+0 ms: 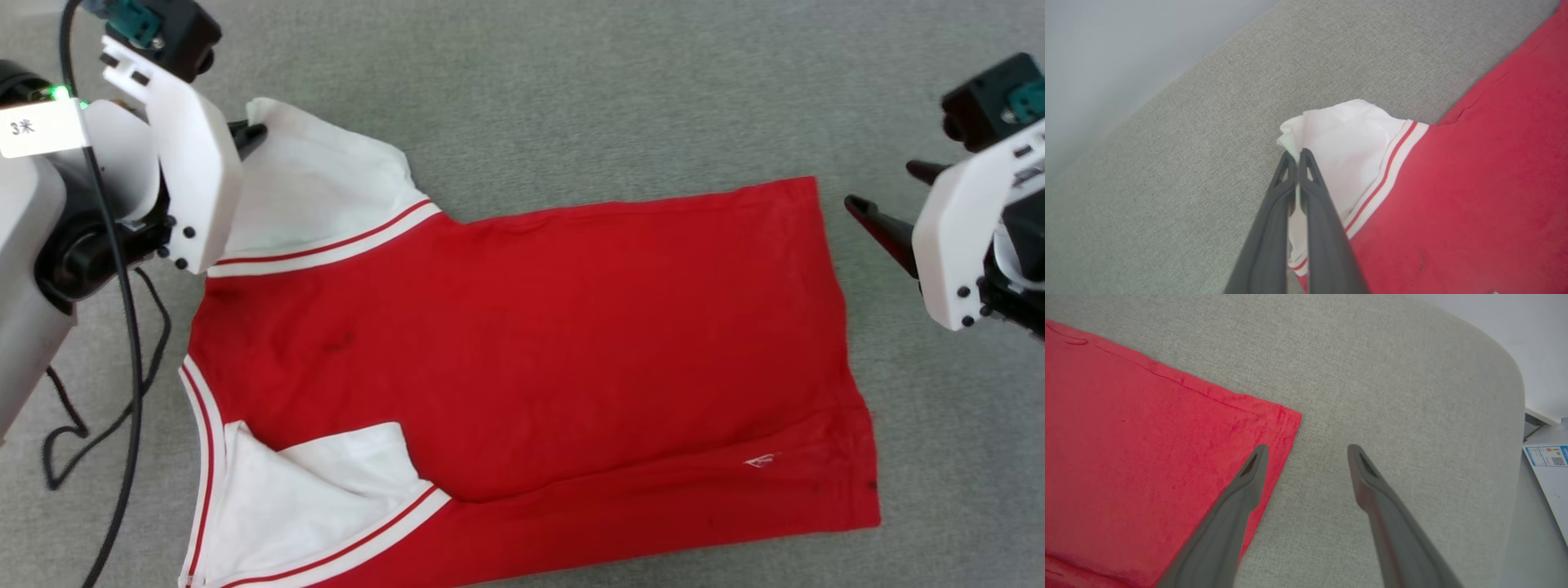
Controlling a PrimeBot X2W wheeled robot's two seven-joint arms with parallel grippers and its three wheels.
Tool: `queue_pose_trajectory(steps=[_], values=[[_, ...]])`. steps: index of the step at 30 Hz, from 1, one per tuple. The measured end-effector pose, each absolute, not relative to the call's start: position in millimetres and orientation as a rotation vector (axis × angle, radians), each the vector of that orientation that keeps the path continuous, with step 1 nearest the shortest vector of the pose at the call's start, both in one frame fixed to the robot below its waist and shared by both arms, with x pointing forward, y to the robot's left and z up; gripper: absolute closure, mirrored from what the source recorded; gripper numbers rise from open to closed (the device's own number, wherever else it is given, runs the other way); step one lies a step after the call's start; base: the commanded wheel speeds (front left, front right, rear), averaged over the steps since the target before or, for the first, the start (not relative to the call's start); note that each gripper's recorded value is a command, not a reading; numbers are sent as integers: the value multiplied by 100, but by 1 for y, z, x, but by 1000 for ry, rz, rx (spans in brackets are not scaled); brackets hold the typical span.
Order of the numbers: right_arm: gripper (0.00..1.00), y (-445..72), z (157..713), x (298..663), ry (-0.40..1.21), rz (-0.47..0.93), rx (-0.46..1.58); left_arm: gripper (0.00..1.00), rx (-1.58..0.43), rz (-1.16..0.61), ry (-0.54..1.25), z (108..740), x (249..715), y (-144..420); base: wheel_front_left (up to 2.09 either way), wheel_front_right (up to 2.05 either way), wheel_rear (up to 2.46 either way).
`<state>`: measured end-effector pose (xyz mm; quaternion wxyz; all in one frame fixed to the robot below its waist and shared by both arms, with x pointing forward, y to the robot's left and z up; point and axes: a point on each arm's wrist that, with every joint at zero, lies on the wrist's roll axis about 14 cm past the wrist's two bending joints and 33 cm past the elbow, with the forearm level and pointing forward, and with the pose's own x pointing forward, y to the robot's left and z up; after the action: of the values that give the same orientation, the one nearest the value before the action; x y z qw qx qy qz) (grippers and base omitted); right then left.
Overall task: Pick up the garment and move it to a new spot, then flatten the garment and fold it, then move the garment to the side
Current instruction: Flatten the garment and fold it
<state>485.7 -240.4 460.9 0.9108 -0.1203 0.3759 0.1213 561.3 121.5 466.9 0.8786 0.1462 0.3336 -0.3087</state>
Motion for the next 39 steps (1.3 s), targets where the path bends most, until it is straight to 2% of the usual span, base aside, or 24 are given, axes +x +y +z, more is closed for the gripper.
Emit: queue_pose_trajectory(steps=[6, 11, 18, 23, 24, 25, 33, 39], values=[[0, -233, 428, 493, 959, 275, -263, 100, 311, -660, 674, 465, 562, 119, 0, 0, 0], [0, -218, 401, 504, 1026, 303, -250, 100, 310, -662, 672, 458, 564, 119, 0, 0, 0], [0, -215, 357, 496, 1144, 324, -324, 100, 301, -661, 681, 446, 568, 120, 0, 0, 0], [1, -213, 348, 494, 1153, 335, -300, 100, 299, -657, 680, 444, 570, 122, 0, 0, 0], [72, -213, 348, 494, 1143, 334, -292, 100, 299, -655, 679, 444, 570, 122, 0, 0, 0], [100, -212, 349, 495, 1130, 336, -287, 100, 300, -653, 678, 445, 570, 122, 0, 0, 0], [100, -207, 378, 504, 945, 335, -242, 100, 285, -642, 619, 468, 563, 126, 0, 0, 0], [100, -213, 408, 494, 804, 318, -187, 100, 260, -635, 567, 490, 538, 131, 0, 0, 0]])
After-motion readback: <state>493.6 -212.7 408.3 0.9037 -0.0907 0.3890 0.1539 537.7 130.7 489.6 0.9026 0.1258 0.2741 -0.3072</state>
